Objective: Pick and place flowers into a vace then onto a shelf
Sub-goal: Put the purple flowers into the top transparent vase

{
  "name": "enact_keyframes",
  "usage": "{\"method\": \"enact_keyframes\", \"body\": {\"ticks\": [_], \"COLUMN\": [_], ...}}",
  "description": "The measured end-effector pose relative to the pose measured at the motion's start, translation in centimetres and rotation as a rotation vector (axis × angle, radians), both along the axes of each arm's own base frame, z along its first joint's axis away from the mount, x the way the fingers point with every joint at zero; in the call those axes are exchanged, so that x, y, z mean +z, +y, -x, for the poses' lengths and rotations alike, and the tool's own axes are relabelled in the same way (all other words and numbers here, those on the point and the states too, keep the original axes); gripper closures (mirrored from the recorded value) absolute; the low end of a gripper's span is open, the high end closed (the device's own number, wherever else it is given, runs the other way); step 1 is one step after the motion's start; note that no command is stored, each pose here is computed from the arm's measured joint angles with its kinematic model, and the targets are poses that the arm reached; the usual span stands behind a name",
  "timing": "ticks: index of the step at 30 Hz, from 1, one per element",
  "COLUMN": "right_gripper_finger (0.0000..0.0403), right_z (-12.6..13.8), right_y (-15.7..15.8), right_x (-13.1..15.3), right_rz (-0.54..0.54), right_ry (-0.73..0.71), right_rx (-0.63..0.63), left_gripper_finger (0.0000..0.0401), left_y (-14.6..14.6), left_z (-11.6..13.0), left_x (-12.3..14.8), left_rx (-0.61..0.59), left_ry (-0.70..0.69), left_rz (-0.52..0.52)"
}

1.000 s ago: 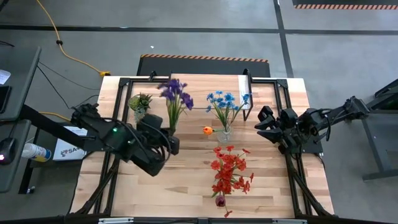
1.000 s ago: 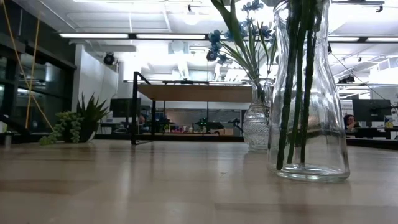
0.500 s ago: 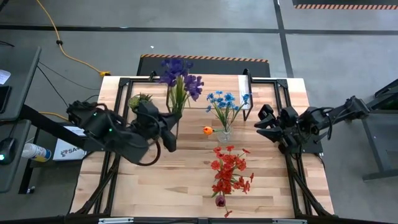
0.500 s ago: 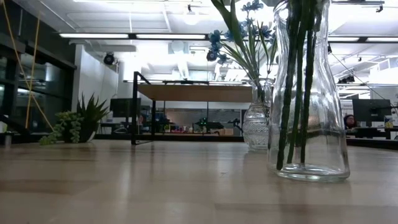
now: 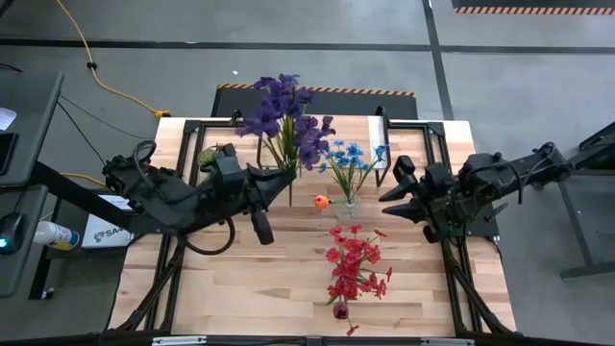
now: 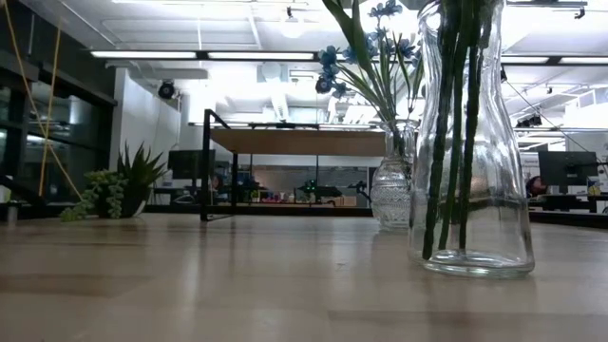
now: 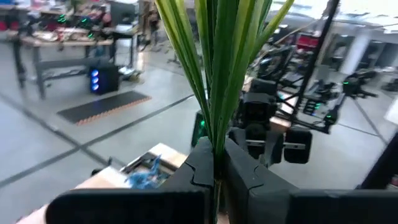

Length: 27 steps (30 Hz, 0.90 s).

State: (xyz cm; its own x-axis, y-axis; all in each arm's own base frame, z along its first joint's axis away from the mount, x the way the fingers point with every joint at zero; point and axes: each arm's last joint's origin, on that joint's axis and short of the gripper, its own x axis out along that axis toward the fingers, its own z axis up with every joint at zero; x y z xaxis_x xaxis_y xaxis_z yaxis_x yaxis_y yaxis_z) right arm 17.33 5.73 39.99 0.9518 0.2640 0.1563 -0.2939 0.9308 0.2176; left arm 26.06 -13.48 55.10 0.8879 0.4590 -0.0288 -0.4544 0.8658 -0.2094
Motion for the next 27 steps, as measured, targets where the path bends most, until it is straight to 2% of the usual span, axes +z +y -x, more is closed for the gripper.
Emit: {"method": "enact_keyframes", "body": {"ticks": [11,20,27], "right_gripper_finger": [0.0295,0.0295,0.0294], "right_z": [-3.1,-4.6,-4.5], "right_y": [1.1,1.6,1.6], "right_x": [4.5,5.8,6.1], "right_rz": [0.125,0.143,0.138], "right_ry": [0.045,0.078,0.06], "right_rx": [0.0,0.001,0.008], "left_gripper_finger": [0.0357,0.0357,0.0357], "left_y": [-0.6,-1.6,-1.9], "left_z": [-0.6,-2.1,-3.2], "left_x": [0.3,-1.0,-1.6], "left_rx": [-0.146,-0.173,-0.192], "left_ry": [-0.022,0.03,0.033], "left_rz": [-0.02,-0.06,-0.059]}}
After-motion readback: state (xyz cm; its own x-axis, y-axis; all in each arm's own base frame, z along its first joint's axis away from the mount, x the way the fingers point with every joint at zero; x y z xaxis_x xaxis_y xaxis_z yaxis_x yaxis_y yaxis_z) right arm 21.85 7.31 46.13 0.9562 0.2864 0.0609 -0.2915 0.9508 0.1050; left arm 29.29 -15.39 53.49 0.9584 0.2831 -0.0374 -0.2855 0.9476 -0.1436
